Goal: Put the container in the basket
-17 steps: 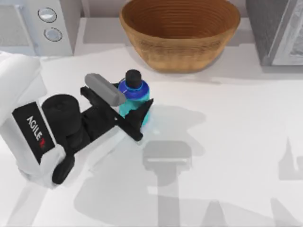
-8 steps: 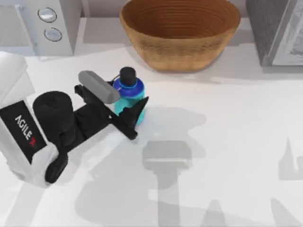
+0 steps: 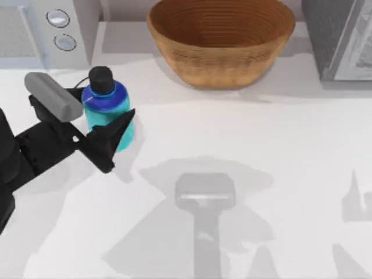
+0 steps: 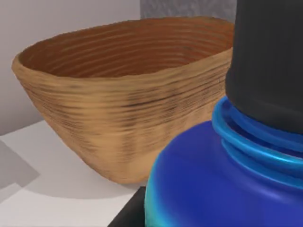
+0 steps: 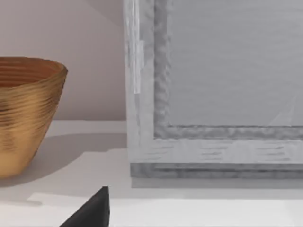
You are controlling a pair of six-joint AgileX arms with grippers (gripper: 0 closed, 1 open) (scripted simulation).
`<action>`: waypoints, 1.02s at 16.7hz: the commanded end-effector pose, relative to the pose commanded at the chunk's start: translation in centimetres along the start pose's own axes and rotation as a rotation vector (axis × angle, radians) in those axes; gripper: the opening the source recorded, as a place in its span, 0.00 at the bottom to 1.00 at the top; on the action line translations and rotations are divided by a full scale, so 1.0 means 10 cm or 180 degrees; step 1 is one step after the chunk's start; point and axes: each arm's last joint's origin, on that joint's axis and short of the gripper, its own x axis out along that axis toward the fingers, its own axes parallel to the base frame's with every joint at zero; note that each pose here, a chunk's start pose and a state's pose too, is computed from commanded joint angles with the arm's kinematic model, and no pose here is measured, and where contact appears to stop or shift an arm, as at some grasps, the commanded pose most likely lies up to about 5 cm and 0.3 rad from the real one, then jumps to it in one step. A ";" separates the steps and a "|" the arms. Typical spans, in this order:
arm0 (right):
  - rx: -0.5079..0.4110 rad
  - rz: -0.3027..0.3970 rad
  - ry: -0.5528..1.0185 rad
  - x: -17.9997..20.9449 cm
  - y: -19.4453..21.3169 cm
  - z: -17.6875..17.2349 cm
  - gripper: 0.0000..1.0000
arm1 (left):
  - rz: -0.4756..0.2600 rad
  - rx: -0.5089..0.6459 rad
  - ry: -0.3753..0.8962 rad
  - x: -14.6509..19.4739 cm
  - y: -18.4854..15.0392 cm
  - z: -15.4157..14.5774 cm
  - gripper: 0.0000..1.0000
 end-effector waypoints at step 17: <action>0.0000 0.0000 0.0000 0.00 0.00 0.00 1.00 | -0.0133 -0.0088 0.0140 0.05 0.10 0.22 0.00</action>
